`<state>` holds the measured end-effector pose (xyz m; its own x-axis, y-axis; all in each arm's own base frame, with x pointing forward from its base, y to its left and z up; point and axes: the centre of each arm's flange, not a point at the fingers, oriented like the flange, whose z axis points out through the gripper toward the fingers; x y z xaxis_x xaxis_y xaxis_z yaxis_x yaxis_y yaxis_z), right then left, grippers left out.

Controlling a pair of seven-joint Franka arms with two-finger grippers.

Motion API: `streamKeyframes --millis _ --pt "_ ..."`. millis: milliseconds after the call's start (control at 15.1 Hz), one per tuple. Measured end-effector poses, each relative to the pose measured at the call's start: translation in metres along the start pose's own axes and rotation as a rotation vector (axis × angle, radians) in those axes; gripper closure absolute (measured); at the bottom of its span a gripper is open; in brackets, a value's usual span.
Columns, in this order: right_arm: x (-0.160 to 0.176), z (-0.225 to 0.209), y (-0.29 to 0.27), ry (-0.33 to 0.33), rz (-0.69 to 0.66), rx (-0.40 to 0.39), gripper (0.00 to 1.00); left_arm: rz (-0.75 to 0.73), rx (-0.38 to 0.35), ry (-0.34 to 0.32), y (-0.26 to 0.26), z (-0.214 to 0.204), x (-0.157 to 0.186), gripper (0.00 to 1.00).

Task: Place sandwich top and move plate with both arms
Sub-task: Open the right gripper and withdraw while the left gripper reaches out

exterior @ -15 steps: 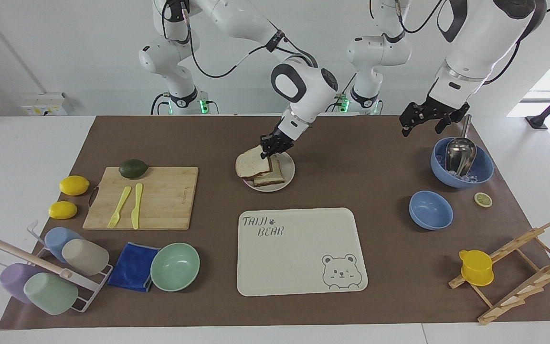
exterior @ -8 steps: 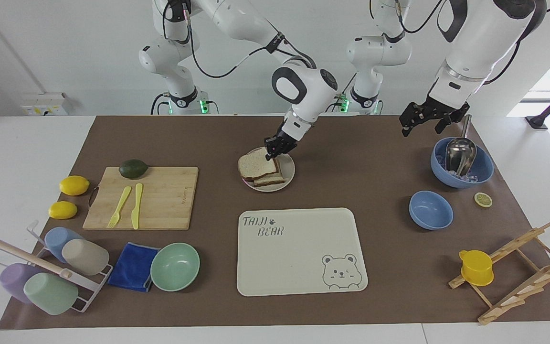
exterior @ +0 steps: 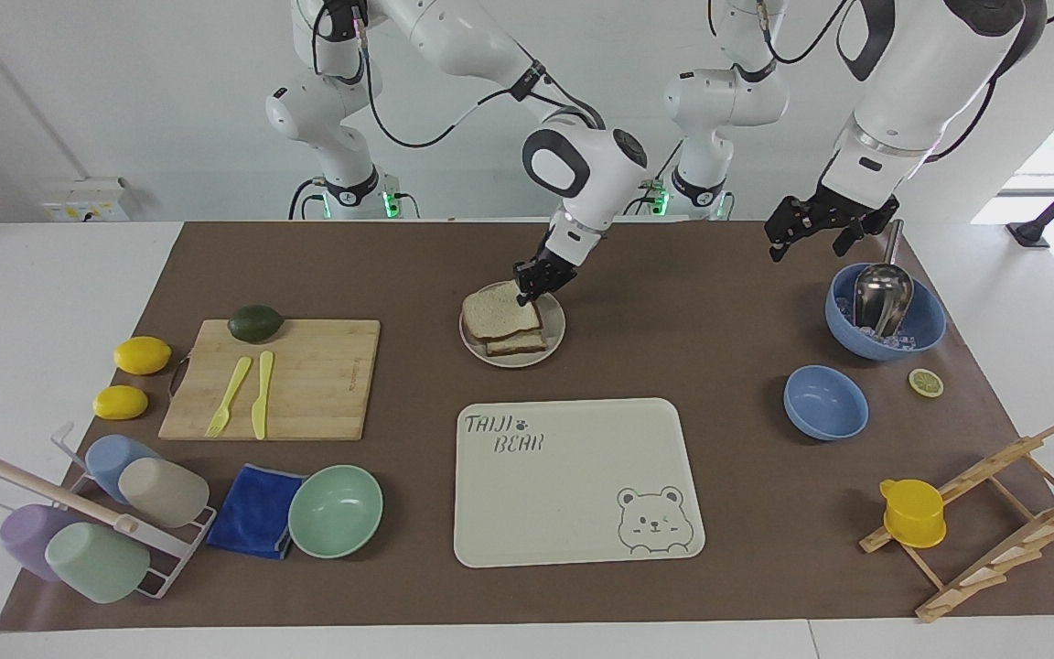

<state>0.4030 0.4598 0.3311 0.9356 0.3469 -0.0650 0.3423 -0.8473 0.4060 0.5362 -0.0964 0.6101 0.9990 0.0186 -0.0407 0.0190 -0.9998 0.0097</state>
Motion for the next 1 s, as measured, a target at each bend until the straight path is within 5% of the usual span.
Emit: streamKeyframes --millis 265,531,664,996 --pt "0.015 -0.017 0.025 0.010 0.088 0.070 0.37 0.000 0.000 0.000 0.000 0.000 0.000 0.00" --pt "0.048 -0.058 0.176 -0.001 0.206 0.276 0.00 -0.002 0.000 0.002 0.000 0.001 0.000 0.00" --pt "0.039 -0.069 0.274 -0.026 0.250 0.344 0.00 -0.007 -0.001 0.006 -0.002 0.007 0.001 0.00" --pt "-0.031 -0.099 0.452 -0.081 0.258 0.376 0.00 -0.012 -0.044 0.000 0.005 0.068 0.006 0.00"
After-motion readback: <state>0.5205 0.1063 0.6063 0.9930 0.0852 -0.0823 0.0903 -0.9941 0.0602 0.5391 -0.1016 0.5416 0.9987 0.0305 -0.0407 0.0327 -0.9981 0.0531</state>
